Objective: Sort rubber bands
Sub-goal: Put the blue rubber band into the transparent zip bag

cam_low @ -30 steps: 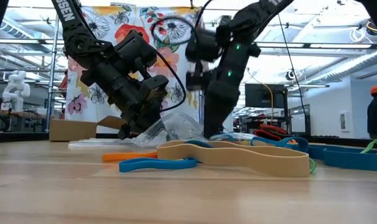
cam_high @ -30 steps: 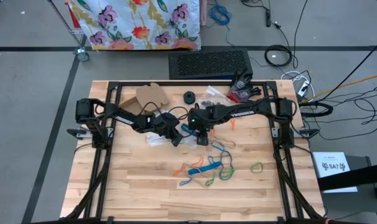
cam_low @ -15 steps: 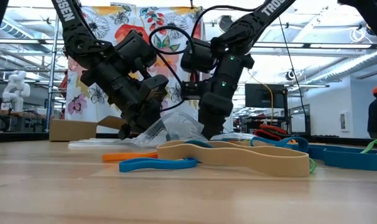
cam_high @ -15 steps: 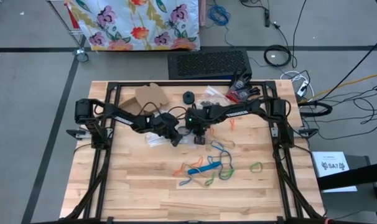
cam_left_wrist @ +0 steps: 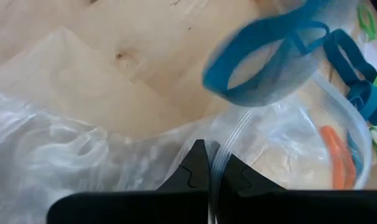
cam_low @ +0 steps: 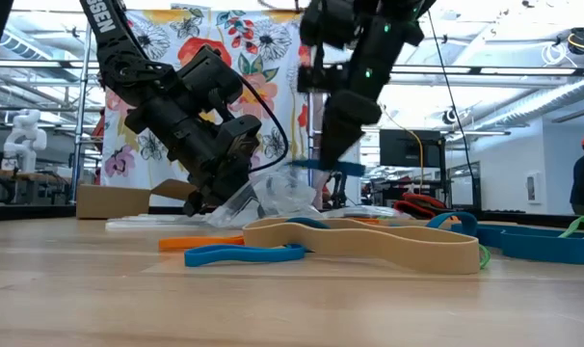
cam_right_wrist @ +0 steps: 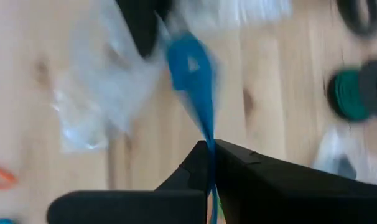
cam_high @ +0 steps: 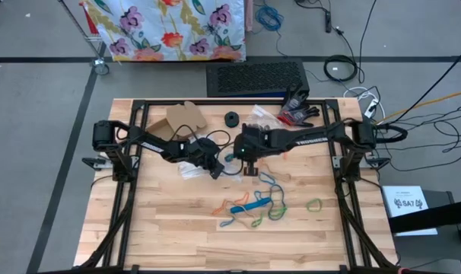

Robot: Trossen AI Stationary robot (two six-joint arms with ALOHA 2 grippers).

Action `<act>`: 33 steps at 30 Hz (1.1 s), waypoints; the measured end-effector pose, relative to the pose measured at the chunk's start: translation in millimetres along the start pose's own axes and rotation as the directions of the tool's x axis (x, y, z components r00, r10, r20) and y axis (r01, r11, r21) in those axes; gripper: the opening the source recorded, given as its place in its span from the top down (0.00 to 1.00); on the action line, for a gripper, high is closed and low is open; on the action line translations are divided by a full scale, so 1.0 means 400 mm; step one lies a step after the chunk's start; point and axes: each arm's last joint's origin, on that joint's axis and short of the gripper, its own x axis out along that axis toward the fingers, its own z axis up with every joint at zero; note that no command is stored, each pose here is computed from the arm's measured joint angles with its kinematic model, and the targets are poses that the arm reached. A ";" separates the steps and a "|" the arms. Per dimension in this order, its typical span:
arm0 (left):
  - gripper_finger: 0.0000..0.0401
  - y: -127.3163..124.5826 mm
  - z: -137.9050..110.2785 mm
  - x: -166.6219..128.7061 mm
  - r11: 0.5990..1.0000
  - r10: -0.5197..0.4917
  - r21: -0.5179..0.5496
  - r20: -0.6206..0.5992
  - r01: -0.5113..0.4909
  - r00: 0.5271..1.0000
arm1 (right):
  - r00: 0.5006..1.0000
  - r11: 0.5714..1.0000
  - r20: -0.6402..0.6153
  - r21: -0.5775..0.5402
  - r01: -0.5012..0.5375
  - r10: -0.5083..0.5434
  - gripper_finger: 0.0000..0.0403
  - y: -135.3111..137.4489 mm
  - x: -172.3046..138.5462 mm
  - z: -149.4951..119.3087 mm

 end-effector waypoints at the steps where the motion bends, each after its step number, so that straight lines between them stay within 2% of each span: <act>1: 1.00 0.000 0.000 0.000 1.000 0.000 -0.001 0.000 0.000 1.000 | 0.999 1.000 0.040 -0.014 -0.001 0.001 1.00 0.005 -0.009 0.009; 4: 1.00 0.000 0.001 0.000 1.000 -0.002 0.000 0.003 0.002 1.000 | 0.990 0.997 0.133 -0.066 -0.032 0.040 1.00 0.016 -0.020 0.034; 9: 1.00 0.000 0.001 0.000 1.000 -0.001 0.000 0.002 0.001 1.000 | 0.981 0.989 0.154 -0.105 -0.105 0.120 1.00 0.029 0.016 0.040; 15: 1.00 -0.006 0.004 0.000 0.999 -0.048 0.004 0.000 0.048 0.999 | 0.986 0.986 0.116 -0.125 -0.108 0.123 1.00 0.040 0.077 0.032; 19: 1.00 -0.018 0.018 0.001 0.998 -0.070 0.009 0.007 0.070 0.998 | 0.973 0.980 0.199 -0.185 -0.077 0.115 1.00 0.049 0.105 0.053; 22: 1.00 -0.019 0.019 0.001 0.997 -0.073 0.010 -0.001 0.073 0.997 | 0.949 0.985 0.300 -0.165 -0.049 0.097 1.00 0.048 0.103 0.077; 26: 1.00 -0.015 0.019 0.000 0.998 -0.065 0.011 -0.009 0.066 0.998 | 0.946 0.987 0.309 -0.149 -0.051 0.096 1.00 0.053 0.095 0.084; 33: 1.00 -0.009 0.020 -0.001 0.999 -0.044 0.019 -0.006 0.044 0.999 | 0.935 0.987 0.320 -0.001 -0.162 0.154 1.00 0.052 0.093 0.087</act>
